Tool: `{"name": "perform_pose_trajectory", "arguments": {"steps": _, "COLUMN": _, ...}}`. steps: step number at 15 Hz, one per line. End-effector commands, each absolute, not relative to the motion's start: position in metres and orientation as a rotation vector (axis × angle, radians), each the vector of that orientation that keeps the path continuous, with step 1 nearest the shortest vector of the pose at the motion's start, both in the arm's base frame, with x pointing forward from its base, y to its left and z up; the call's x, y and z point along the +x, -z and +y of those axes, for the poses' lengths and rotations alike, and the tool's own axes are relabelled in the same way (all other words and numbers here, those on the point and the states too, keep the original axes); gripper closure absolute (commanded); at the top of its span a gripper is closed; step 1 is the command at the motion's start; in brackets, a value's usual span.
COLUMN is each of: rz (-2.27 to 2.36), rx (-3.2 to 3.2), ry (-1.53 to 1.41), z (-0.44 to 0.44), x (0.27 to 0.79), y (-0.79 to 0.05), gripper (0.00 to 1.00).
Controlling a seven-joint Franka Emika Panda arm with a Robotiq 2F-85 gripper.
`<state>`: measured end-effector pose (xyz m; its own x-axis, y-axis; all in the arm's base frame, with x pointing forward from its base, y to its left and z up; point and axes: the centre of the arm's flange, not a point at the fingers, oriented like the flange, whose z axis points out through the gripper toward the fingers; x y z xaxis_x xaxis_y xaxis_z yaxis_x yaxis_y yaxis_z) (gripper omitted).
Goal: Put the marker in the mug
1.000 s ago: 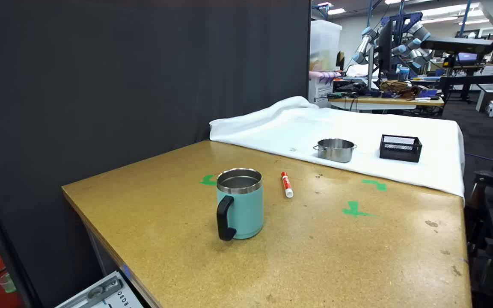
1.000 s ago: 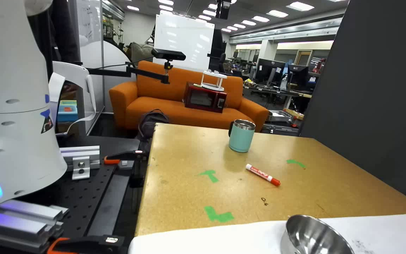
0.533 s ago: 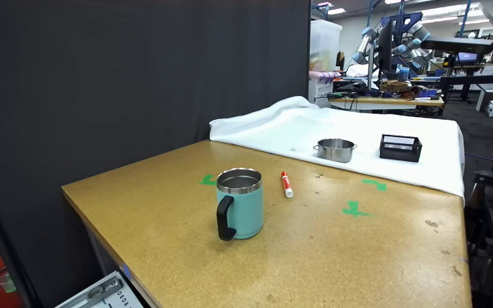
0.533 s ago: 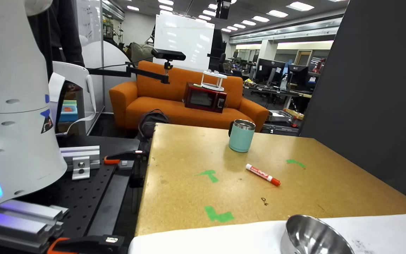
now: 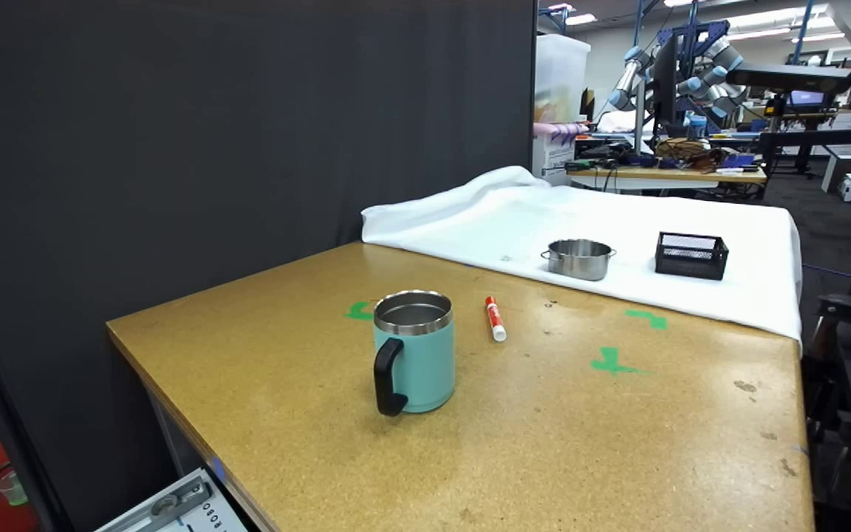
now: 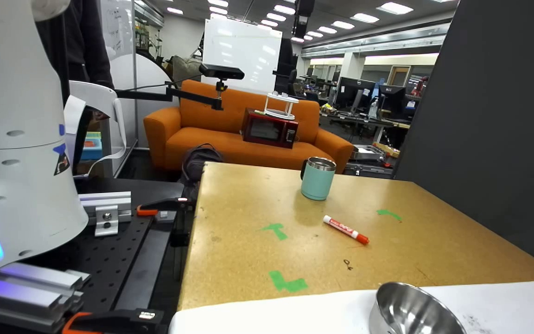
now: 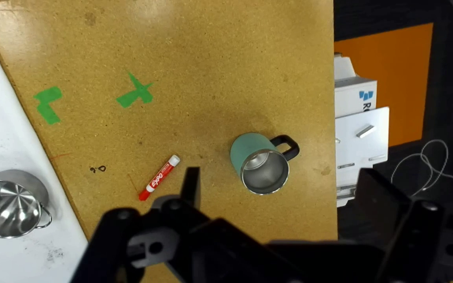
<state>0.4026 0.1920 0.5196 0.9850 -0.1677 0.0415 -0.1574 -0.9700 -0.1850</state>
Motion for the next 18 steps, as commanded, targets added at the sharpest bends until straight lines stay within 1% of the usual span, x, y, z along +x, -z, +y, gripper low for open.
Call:
{"name": "perform_pose_trajectory", "arguments": {"steps": 1, "rz": 0.513, "rx": -2.886, "ry": 0.17, "z": 0.188, "x": 0.438, "y": -0.493, "gripper": 0.0}}
{"name": "perform_pose_trajectory", "arguments": {"steps": 6, "rz": 0.889, "rx": -2.821, "ry": 0.352, "z": 0.16, "x": 0.488, "y": -0.446, "gripper": 0.0}}
{"name": "perform_pose_trajectory", "arguments": {"steps": 8, "rz": 1.036, "rx": -2.832, "ry": 0.381, "z": 0.145, "x": 0.506, "y": -0.422, "gripper": 0.0}}
{"name": "perform_pose_trajectory", "arguments": {"steps": 13, "rz": 1.309, "rx": -2.833, "ry": 0.298, "z": 0.111, "x": 0.541, "y": -0.36, "gripper": 0.0}}
{"name": "perform_pose_trajectory", "arguments": {"steps": 18, "rz": 1.398, "rx": -2.794, "ry": 0.112, "z": 0.096, "x": 0.569, "y": -0.303, "gripper": 0.0}}
